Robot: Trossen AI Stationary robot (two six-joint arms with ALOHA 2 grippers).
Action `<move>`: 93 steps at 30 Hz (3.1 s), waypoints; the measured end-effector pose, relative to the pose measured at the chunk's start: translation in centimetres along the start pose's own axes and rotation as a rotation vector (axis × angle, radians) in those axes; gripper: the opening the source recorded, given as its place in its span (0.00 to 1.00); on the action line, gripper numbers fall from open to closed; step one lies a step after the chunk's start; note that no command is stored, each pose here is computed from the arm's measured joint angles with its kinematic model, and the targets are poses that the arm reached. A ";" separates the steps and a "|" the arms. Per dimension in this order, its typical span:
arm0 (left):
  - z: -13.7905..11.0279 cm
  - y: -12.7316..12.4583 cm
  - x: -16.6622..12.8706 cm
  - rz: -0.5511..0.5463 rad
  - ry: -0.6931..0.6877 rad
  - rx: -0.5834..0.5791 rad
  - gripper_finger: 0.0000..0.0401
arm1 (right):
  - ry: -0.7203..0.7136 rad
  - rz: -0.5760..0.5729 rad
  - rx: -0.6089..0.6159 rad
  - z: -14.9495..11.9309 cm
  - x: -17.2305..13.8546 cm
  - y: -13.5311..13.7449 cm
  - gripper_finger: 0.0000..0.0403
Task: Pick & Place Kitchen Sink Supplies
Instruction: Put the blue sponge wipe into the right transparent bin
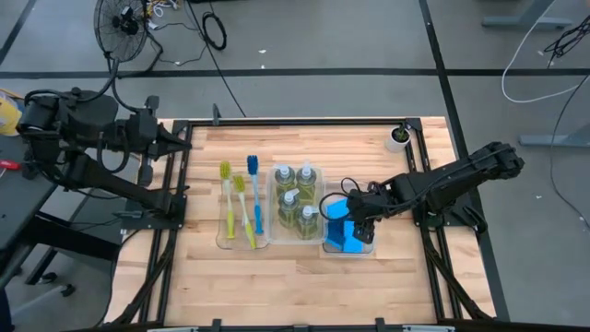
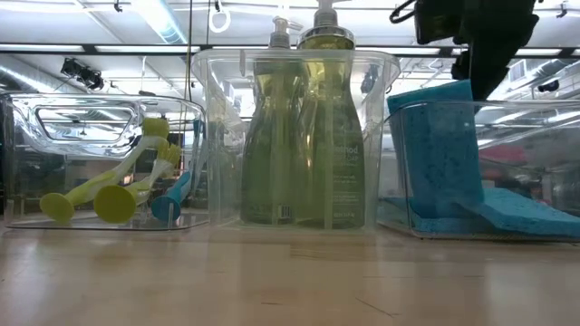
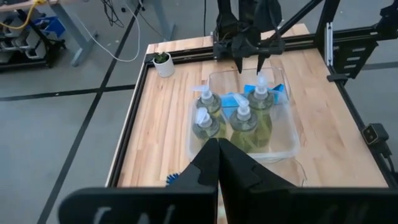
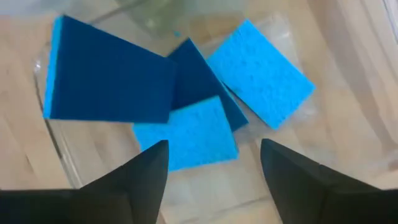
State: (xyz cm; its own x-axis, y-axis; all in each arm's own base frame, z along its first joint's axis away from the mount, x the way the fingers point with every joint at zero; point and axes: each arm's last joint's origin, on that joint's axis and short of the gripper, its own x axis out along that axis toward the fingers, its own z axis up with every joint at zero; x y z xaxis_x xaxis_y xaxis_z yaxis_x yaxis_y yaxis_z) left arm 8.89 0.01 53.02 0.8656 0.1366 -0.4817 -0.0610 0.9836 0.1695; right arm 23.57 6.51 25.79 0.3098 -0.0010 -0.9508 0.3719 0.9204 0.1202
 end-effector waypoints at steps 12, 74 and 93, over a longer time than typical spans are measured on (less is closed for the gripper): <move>-0.3 -0.1 0.8 0.014 0.020 -0.030 0.01 | -0.077 0.007 -0.010 0.7 -3.1 -2.2 0.53; -11.5 -2.4 8.4 0.074 -0.109 -0.321 0.04 | -0.337 0.095 -0.222 0.1 0.7 7.8 0.45; -11.5 -2.3 8.3 0.115 -0.107 -0.338 0.04 | -0.278 0.053 -0.249 -0.8 1.1 7.8 0.45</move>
State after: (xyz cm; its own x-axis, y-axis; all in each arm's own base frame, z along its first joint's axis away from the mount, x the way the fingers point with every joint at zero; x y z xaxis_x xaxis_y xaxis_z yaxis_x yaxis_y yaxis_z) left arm 10.52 0.26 38.70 0.8896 0.2533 -0.3801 -0.3063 0.9481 -0.0851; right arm 26.08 13.96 25.49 0.5615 -0.0253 -0.8271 0.1354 0.9889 0.0617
